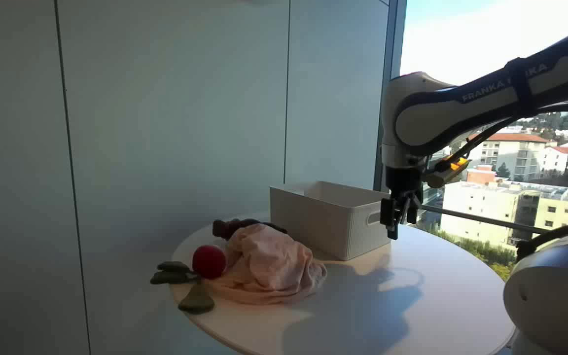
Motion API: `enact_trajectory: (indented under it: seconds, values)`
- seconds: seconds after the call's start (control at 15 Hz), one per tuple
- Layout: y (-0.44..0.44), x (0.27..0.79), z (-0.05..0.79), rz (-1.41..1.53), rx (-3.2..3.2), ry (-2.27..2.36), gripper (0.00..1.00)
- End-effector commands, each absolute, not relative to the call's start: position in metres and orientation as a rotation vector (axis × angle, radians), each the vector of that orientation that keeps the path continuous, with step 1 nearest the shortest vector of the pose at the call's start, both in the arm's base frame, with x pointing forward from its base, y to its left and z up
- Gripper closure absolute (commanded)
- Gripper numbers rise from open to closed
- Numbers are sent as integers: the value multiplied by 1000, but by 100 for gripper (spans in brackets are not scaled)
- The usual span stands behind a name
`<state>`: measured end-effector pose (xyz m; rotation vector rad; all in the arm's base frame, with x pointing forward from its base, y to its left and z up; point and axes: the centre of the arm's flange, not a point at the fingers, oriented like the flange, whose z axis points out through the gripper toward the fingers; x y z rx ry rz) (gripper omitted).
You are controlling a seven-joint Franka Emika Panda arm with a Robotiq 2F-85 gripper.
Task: Put the items on the table in the storage container.
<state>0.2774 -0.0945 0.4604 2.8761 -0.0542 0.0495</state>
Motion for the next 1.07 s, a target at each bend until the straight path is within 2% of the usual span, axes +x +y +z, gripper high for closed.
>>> enact_trajectory:
  seconds: [0.0, 0.53, 0.8, 1.0]
  values:
    - [-95, 277, 460, 50, 2876, -54, 0]
    - [-93, 281, 465, 74, 2856, -55, 0]
    - [-76, 280, 560, 240, 2685, 117, 0]
    - [-61, 301, 624, 385, 2588, 254, 0]
